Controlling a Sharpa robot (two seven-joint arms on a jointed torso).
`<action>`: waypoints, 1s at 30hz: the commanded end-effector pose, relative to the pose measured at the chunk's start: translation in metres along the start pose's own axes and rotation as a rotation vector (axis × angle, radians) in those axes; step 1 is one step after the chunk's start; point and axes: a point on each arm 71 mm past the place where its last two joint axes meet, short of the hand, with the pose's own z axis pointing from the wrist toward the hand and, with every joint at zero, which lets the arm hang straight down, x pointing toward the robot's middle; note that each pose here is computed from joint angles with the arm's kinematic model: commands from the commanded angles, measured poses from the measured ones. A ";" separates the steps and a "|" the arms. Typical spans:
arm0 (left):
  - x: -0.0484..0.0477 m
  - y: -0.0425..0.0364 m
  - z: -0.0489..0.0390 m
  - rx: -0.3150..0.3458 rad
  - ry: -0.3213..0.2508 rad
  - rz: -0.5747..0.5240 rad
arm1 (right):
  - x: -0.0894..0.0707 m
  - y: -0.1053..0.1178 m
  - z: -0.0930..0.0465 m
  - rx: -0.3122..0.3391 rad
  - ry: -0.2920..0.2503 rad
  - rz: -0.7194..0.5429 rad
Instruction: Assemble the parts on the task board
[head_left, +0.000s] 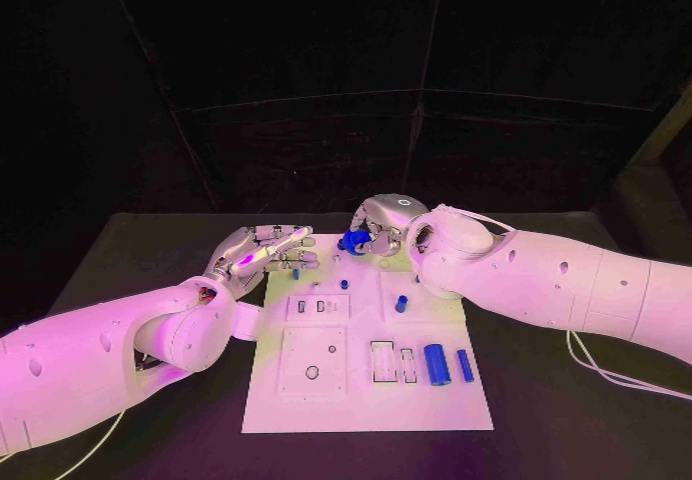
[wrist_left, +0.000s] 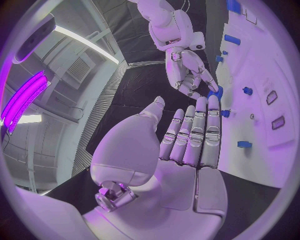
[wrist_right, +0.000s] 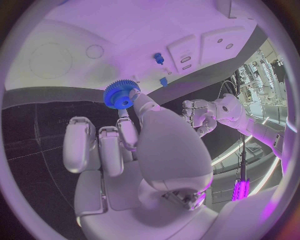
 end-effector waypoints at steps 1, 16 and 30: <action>-0.0009 -0.0033 0.0007 0.019 0.002 0.005 | 0.000 0.007 0.005 -0.026 -0.022 -0.028; -0.0039 -0.0059 0.0016 0.020 -0.010 -0.003 | 0.021 0.027 0.021 -0.032 0.023 -0.032; -0.0037 -0.0067 0.0030 0.019 -0.009 -0.004 | 0.028 0.029 0.024 -0.024 0.072 -0.046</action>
